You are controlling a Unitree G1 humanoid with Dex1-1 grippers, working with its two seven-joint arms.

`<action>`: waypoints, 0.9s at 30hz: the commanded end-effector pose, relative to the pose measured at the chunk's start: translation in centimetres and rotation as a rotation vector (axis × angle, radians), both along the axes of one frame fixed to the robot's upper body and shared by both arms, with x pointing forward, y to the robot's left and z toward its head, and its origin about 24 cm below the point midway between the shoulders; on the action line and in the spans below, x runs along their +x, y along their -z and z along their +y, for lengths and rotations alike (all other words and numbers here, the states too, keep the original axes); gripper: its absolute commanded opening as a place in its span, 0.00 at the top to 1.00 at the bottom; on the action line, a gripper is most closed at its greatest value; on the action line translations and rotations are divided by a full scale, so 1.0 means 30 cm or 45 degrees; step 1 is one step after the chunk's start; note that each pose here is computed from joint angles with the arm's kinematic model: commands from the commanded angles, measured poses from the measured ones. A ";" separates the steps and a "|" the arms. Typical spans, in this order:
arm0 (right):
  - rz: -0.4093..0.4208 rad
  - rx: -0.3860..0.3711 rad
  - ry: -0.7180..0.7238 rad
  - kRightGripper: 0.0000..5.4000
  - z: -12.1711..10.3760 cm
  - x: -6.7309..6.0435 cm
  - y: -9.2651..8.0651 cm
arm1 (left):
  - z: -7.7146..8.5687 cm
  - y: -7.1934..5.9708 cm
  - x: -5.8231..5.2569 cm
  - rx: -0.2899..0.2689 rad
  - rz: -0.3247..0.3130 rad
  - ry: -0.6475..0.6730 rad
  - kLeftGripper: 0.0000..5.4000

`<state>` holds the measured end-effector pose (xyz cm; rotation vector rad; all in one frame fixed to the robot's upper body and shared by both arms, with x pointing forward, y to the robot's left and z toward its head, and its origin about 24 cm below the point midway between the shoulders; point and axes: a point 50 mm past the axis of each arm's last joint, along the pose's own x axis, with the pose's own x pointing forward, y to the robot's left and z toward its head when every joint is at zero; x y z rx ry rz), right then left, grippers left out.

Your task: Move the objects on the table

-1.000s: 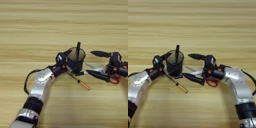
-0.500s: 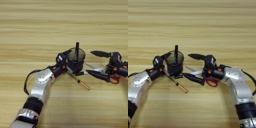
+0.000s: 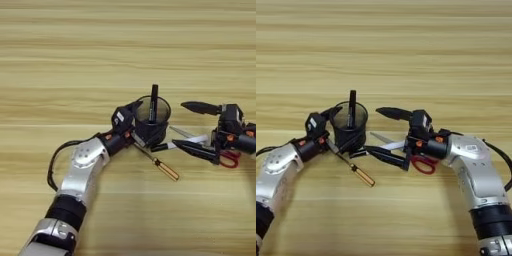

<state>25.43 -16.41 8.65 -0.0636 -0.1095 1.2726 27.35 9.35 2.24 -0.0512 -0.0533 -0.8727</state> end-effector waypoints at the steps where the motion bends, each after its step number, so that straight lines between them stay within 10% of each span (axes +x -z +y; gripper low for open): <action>1: -0.030 -0.003 0.002 0.00 0.000 0.010 -0.021 | 0.021 0.002 -0.023 -0.003 0.013 -0.014 0.00; 14: -0.011 -0.022 0.010 0.00 -0.010 0.001 -0.003 | 0.057 0.010 -0.127 -0.004 0.043 0.051 0.00; 27: 0.027 -0.062 0.015 0.00 -0.026 -0.028 0.032 | 0.089 -0.019 -0.128 -0.046 0.014 -0.018 0.00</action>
